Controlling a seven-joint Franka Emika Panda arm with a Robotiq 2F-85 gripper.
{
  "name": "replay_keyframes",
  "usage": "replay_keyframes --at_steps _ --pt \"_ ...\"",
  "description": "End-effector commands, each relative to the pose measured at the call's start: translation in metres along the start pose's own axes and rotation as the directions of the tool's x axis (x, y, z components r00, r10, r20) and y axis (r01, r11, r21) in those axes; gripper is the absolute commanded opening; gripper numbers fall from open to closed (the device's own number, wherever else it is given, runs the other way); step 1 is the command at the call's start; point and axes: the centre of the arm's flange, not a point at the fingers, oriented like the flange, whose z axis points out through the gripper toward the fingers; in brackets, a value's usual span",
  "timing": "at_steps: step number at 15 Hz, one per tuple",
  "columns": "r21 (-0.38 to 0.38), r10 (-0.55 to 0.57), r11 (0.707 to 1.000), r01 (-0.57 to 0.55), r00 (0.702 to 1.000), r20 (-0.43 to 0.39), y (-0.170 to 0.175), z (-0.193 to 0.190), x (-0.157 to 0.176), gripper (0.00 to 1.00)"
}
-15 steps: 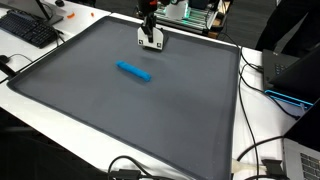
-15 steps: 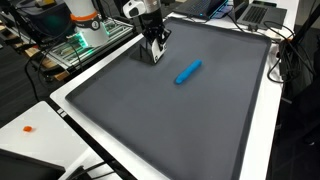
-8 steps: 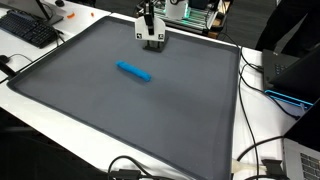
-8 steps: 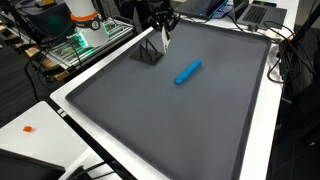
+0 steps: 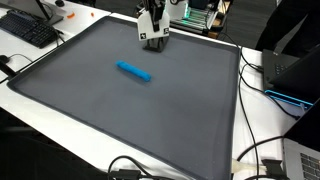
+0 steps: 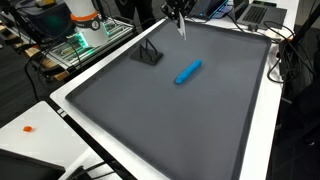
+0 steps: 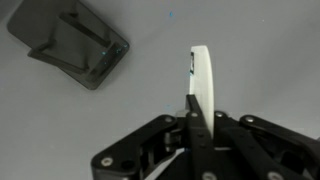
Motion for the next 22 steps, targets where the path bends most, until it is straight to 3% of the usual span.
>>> replay_keyframes --at_steps 1,4,7,8,11,17,19,22 --pt "-0.05 -0.187 0.981 0.189 0.981 0.043 -0.025 0.005 0.016 0.01" --pt "-0.09 -0.328 0.938 0.334 0.942 0.075 -0.038 0.007 0.022 0.01" --pt "-0.143 -0.452 0.874 0.464 0.885 0.109 -0.045 0.01 0.025 0.01" --pt "-0.102 -0.381 0.916 0.388 0.921 0.082 -0.037 0.008 0.018 0.04" --pt "-0.12 -0.427 0.892 0.436 0.899 0.094 -0.042 0.011 0.021 0.04" --pt "-0.122 -0.435 0.888 0.444 0.896 0.095 -0.043 0.011 0.022 0.01" --pt "-0.119 -0.497 0.856 0.504 0.864 0.081 -0.054 0.015 0.021 0.01" --pt "-0.124 -0.618 0.769 0.627 0.779 0.107 -0.071 0.022 0.023 0.01"
